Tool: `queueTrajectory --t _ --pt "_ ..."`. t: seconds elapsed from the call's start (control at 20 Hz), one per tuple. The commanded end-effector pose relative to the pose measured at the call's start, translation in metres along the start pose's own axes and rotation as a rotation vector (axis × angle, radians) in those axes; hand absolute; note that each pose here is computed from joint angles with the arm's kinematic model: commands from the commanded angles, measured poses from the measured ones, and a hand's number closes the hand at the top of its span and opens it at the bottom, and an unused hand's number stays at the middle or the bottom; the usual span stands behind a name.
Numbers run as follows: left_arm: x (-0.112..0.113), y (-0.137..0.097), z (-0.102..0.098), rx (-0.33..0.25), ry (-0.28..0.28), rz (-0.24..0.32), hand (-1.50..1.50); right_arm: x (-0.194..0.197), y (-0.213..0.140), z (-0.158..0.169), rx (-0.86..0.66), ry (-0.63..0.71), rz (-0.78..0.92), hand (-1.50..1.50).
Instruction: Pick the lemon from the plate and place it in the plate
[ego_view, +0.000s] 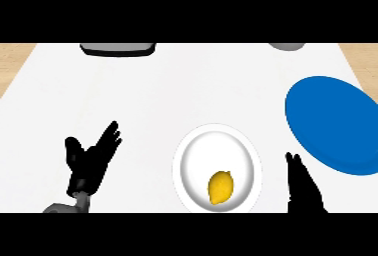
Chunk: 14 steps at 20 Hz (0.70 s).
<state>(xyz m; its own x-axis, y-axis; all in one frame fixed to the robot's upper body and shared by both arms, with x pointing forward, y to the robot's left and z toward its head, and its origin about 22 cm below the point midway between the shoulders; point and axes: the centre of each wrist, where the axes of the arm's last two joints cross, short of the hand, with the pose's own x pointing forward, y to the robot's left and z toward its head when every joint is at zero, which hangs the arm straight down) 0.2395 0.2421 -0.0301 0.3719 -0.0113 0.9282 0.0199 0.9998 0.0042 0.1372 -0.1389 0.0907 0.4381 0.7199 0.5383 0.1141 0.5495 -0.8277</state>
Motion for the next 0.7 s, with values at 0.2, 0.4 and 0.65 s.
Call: queueTrajectory --t 0.2,0.4,0.65 --pt "-0.011 -0.010 0.010 0.021 0.001 -0.010 0.00 0.041 0.041 0.004 0.130 0.140 0.058 -1.50" --pt "-0.011 0.002 0.015 0.020 0.004 0.009 0.00 0.046 0.057 -0.001 0.149 0.143 0.040 -1.50" --pt "-0.004 0.007 0.009 0.009 0.019 -0.002 0.00 0.055 0.066 -0.009 0.123 0.144 0.072 -1.50"
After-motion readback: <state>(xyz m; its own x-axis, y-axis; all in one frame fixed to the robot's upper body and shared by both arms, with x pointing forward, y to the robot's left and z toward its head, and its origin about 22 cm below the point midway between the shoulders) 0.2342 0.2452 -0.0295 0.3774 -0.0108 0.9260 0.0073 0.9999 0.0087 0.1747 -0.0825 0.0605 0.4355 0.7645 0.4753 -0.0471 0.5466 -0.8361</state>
